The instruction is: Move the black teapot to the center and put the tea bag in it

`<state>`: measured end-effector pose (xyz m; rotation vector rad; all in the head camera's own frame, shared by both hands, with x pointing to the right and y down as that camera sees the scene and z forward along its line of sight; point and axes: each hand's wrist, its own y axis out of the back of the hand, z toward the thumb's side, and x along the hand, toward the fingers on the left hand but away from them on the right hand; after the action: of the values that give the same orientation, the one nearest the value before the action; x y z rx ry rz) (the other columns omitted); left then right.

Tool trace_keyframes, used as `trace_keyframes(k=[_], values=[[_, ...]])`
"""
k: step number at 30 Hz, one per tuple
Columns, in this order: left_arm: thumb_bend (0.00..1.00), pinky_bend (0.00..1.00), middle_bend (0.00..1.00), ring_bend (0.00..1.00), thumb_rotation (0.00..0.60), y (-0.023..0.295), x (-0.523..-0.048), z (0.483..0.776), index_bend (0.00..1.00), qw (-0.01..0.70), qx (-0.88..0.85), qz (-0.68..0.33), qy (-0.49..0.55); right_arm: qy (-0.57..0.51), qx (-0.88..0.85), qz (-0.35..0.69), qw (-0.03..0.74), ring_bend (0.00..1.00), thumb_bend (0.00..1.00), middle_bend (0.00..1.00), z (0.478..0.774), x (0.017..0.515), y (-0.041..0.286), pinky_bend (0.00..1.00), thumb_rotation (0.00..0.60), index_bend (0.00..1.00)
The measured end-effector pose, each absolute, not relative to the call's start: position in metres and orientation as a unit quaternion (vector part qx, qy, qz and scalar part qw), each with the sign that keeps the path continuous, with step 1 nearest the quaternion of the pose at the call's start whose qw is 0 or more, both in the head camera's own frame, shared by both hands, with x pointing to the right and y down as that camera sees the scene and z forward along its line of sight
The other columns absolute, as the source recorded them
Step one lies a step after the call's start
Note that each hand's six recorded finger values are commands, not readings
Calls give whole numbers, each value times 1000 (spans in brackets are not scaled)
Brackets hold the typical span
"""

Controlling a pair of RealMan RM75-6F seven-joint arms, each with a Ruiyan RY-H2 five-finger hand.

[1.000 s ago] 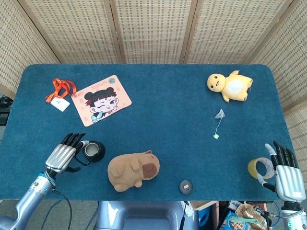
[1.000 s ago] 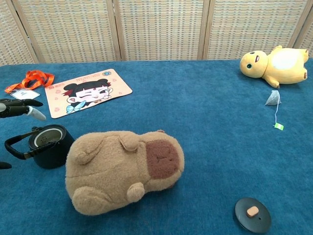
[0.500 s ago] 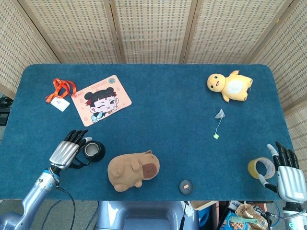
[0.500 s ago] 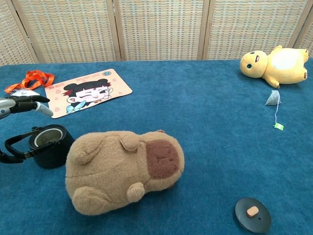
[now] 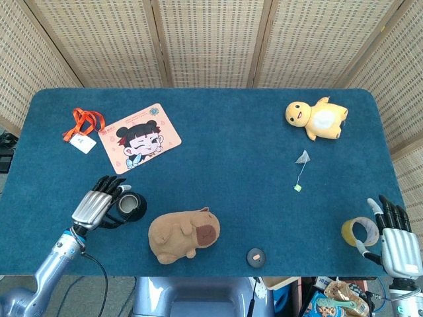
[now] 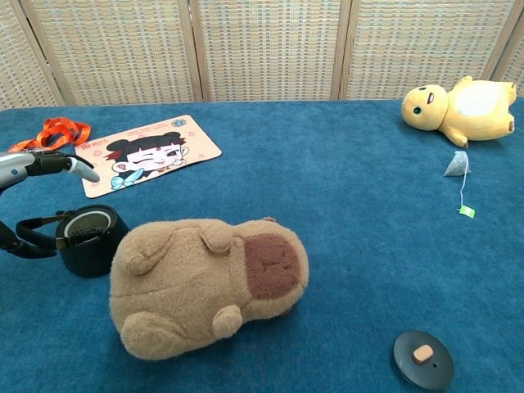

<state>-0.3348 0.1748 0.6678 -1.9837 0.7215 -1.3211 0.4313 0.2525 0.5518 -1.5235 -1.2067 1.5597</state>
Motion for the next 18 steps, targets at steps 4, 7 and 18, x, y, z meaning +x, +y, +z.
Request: trace_keyframes(k=[4,7,18], values=[[271,0,132,28,600,169,-334,666,192,316,-756,-499,283,-460,-578,594,318,0,380,25,552,432,253,22,600,0],[347,0,142,35,600,165,-334,665,207,313,-756,-496,290,-460,-577,595,318,0,380,24,551,433,253,22,600,0],[475,0,191,66,600,158,-324,672,388,304,-762,-487,299,-461,-575,596,319,0,380,25,549,433,253,22,600,0]])
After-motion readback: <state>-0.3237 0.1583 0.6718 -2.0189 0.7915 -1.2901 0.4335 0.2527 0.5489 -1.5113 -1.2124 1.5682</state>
